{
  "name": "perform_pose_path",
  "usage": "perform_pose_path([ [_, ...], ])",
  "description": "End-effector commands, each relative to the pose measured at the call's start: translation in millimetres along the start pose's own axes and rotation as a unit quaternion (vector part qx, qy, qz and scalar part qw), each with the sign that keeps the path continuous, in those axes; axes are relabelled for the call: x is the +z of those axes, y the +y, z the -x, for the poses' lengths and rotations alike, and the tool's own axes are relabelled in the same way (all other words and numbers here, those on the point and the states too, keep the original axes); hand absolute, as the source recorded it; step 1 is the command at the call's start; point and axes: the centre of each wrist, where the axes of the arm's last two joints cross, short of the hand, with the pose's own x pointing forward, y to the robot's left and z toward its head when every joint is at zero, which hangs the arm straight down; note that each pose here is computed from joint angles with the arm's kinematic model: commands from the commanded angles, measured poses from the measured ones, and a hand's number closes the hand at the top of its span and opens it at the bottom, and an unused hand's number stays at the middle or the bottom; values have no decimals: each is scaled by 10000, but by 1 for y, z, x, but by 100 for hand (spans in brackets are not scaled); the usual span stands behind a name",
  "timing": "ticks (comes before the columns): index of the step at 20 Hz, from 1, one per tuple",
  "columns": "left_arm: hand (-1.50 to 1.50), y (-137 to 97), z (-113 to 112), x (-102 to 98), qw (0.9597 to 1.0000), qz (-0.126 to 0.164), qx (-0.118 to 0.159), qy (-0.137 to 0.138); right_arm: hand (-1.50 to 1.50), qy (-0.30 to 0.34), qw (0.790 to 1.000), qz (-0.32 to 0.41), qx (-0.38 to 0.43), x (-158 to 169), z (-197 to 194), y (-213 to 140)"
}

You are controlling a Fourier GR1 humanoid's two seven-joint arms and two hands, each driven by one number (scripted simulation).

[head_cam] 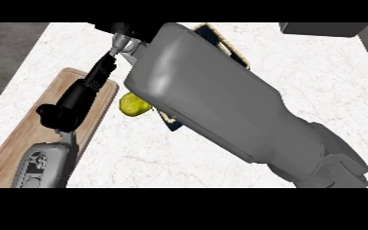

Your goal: Pick the lemon from the placemat and place it in the basket

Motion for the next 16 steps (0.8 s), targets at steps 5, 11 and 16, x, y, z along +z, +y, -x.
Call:
perform_pose_path([
  [5, 0, 3, 0, 15, 9999, -111, -18, 4, 150, 1453, 9888, 268, -209, -37, 10, 10],
  [11, 0, 12, 1, 9, 9998, -166, 10, 70, 150, 1556, 9877, 84, -140, -40, 46, 33],
  [16, 0, 1, 15, 25, 9997, -208, 23, 124, 150, 1454, 9889, 267, -111, -29, 76, 52],
])
